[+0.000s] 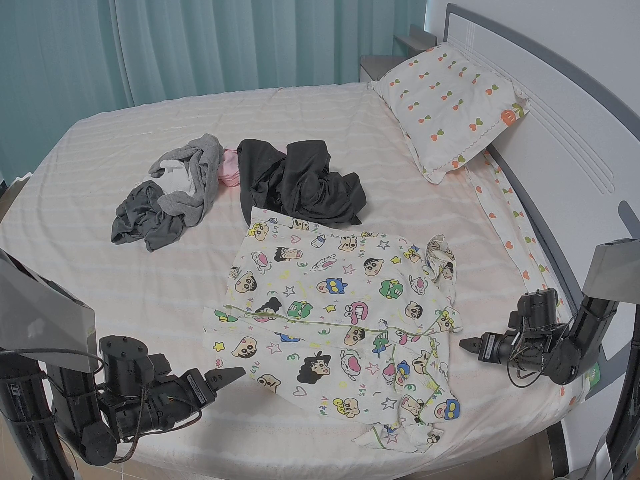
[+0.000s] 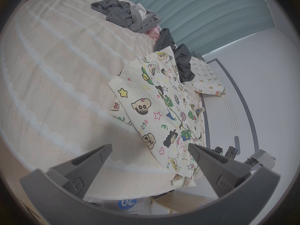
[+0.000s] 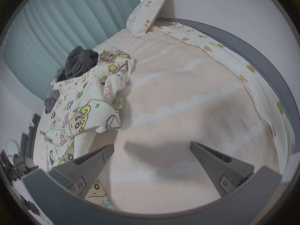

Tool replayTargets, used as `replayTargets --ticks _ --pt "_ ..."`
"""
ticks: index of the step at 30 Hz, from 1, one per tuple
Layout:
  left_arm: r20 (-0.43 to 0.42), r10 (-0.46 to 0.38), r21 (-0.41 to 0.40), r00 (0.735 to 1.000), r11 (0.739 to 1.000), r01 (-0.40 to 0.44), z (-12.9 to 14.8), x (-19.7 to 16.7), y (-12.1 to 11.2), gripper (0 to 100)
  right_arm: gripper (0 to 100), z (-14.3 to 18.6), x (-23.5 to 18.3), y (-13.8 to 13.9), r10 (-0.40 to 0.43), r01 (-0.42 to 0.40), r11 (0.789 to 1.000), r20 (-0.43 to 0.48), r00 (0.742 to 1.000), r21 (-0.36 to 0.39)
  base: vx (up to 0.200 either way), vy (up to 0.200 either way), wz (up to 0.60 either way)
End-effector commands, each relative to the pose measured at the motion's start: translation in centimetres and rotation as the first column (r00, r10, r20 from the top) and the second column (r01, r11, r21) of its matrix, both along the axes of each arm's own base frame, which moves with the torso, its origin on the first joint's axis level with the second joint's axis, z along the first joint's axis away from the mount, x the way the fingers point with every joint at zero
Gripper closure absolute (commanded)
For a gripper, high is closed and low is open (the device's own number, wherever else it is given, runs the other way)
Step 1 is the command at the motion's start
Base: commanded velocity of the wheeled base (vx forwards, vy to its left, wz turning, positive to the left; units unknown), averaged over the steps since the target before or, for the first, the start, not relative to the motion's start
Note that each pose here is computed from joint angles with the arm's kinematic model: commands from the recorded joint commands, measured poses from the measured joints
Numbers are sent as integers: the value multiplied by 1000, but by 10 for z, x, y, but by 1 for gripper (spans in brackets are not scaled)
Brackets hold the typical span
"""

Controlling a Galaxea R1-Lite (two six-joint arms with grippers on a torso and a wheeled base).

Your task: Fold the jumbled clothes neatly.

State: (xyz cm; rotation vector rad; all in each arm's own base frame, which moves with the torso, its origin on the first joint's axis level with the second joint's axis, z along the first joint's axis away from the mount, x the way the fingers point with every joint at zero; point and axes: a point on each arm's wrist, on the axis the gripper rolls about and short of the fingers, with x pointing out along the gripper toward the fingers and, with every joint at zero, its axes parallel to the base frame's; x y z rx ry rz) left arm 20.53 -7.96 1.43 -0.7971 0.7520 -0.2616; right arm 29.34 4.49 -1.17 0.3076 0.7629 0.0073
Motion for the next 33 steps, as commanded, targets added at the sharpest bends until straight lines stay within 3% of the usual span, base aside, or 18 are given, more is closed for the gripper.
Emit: replayTargets --ticks 1,9,33 --pt "-11 -1 4 1000 1000 1 -1 -3 1 0 0 4 2 19 64 -64 997 16 998 -33 0 0 0" --pt "-9 2 5 1000 1000 -2 -1 -3 1 0 0 4 -7 51 146 -145 987 15 989 -62 0 0 0" --pt "-11 0 7 1000 1000 0 -1 -3 0 0 0 -6 5 87 189 -189 982 -31 981 -2 0 0 0"
